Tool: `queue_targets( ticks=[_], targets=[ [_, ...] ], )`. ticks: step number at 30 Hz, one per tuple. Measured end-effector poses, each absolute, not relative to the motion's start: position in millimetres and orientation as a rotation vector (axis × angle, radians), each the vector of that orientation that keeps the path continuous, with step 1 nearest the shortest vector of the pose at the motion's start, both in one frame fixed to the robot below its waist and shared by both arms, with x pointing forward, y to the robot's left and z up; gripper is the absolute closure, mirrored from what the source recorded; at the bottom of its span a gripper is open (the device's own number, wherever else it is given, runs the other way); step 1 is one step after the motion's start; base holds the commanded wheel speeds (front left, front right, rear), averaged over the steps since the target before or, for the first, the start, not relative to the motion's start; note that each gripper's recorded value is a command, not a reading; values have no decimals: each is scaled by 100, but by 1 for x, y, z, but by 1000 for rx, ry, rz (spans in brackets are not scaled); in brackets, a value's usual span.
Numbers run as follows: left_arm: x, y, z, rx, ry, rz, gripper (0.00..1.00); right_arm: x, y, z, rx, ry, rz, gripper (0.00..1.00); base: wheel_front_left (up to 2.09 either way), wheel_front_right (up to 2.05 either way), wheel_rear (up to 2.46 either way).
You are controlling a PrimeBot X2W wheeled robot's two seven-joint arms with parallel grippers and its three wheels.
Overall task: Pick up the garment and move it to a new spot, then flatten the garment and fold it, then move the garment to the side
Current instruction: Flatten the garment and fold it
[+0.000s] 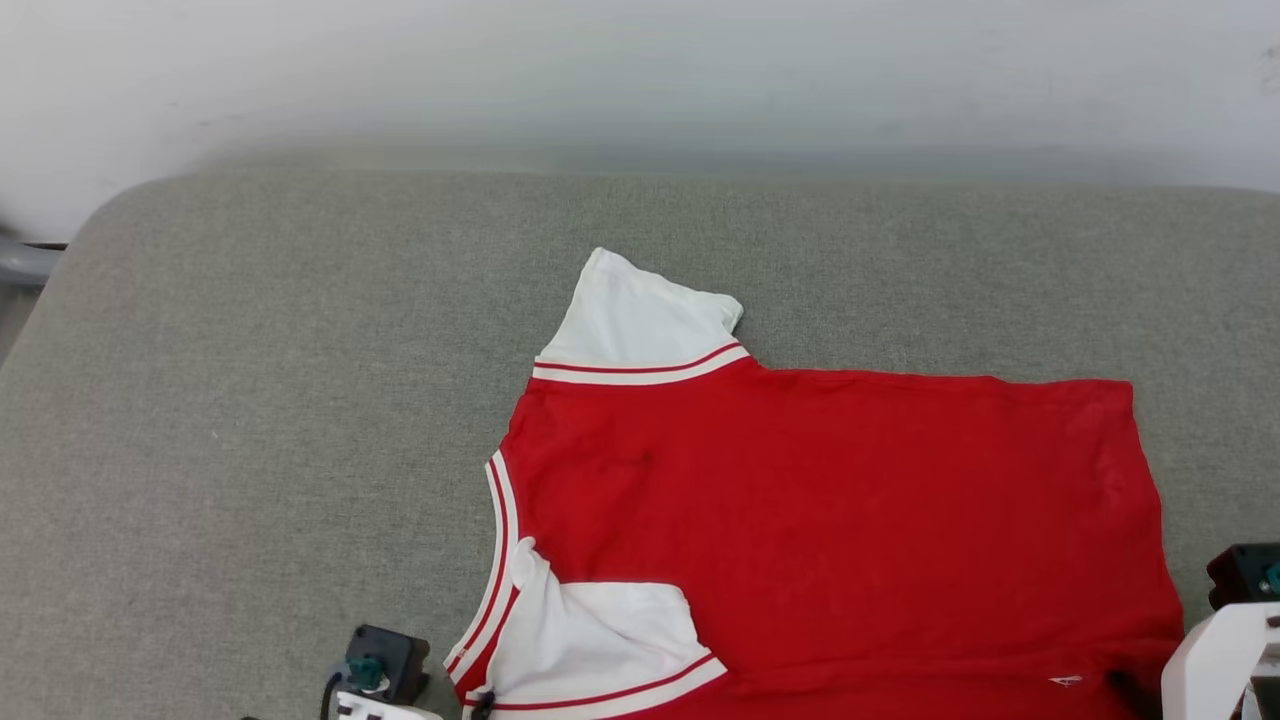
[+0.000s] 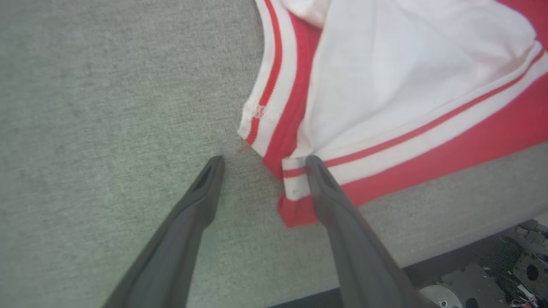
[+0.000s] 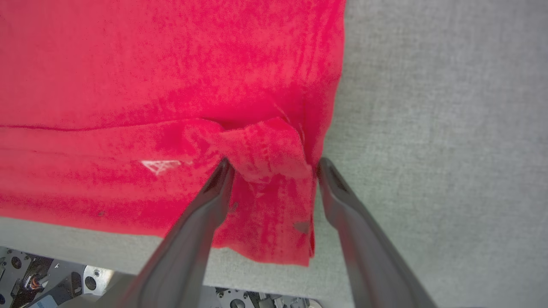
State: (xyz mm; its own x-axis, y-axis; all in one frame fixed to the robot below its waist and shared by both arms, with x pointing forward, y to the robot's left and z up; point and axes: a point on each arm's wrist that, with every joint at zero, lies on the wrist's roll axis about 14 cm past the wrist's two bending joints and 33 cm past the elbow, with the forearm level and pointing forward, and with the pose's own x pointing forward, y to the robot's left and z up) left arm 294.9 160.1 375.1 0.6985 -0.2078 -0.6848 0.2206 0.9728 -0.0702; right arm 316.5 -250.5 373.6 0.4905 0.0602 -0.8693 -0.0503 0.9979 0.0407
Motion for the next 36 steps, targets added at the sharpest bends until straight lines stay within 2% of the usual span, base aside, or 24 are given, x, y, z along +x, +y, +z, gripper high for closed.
queue_targets(
  ticks=[7,13,20,24,29,36],
  targets=[
    [322,163,417,34,591,-239,0,337,-247,412,17,893,84,0,0,0,0],
    [376,151,475,61,390,-294,0,358,-241,446,-6,762,101,0,0,0,0],
    [445,127,513,123,324,-425,0,371,-229,463,-15,706,131,0,0,0,0],
    [486,119,518,183,380,-488,0,378,-228,465,-22,695,132,0,0,0,0],
    [527,103,498,224,540,-563,0,384,-233,458,-26,706,112,0,0,0,0],
    [581,90,463,198,714,-555,0,388,-239,437,-21,754,86,0,0,0,0]
  ],
)
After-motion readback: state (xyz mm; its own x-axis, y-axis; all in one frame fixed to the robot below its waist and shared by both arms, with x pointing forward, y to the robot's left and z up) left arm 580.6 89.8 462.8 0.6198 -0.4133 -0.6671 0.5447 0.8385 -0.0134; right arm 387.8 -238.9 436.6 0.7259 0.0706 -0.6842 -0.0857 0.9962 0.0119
